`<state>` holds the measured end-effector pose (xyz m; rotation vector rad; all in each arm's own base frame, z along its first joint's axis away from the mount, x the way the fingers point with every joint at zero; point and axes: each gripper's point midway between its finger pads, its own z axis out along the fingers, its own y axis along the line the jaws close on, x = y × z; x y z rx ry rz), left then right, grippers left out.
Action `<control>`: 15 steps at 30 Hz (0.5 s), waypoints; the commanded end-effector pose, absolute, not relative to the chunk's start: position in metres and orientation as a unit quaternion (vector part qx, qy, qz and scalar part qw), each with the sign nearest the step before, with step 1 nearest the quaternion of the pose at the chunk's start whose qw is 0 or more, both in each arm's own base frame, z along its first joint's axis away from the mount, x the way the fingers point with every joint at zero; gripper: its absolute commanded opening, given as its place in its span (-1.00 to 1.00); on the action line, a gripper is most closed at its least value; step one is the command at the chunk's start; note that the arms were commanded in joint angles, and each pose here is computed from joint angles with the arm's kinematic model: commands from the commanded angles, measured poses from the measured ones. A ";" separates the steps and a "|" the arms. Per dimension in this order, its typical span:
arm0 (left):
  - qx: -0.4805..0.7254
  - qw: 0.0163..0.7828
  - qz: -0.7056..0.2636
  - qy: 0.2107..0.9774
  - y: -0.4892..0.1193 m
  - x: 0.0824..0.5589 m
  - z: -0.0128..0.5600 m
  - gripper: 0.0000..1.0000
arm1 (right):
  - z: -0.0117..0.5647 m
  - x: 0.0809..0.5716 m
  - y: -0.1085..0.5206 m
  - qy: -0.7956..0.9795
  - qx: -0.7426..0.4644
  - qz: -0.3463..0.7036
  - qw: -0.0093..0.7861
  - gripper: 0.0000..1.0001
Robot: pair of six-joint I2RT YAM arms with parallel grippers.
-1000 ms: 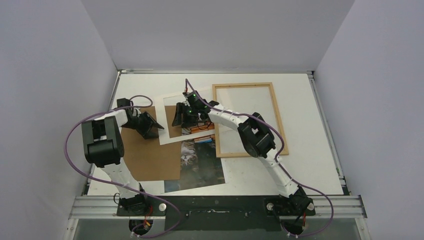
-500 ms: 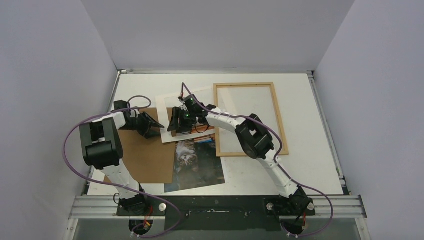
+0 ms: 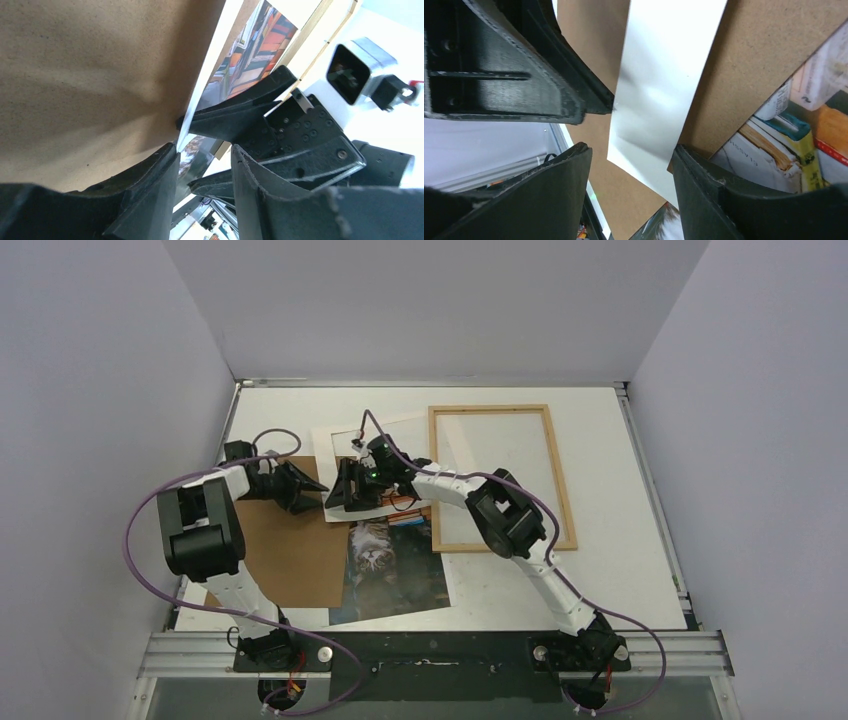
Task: Put the photo into the frame
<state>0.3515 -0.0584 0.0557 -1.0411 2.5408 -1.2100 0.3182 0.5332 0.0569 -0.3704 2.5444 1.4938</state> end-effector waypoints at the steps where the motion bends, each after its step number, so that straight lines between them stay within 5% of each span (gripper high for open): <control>1: -0.325 0.116 -0.420 0.840 -0.057 0.361 0.081 -0.19 | 0.080 0.309 0.551 0.803 -0.138 0.575 0.078 0.19; 8: -0.318 0.155 -0.349 0.868 -0.031 0.358 0.087 0.45 | 0.117 0.323 0.548 0.748 -0.107 0.648 0.095 0.07; 15: -0.314 0.226 -0.303 0.871 -0.012 0.367 0.113 0.66 | 0.183 0.337 0.531 0.643 -0.081 0.755 0.104 -0.01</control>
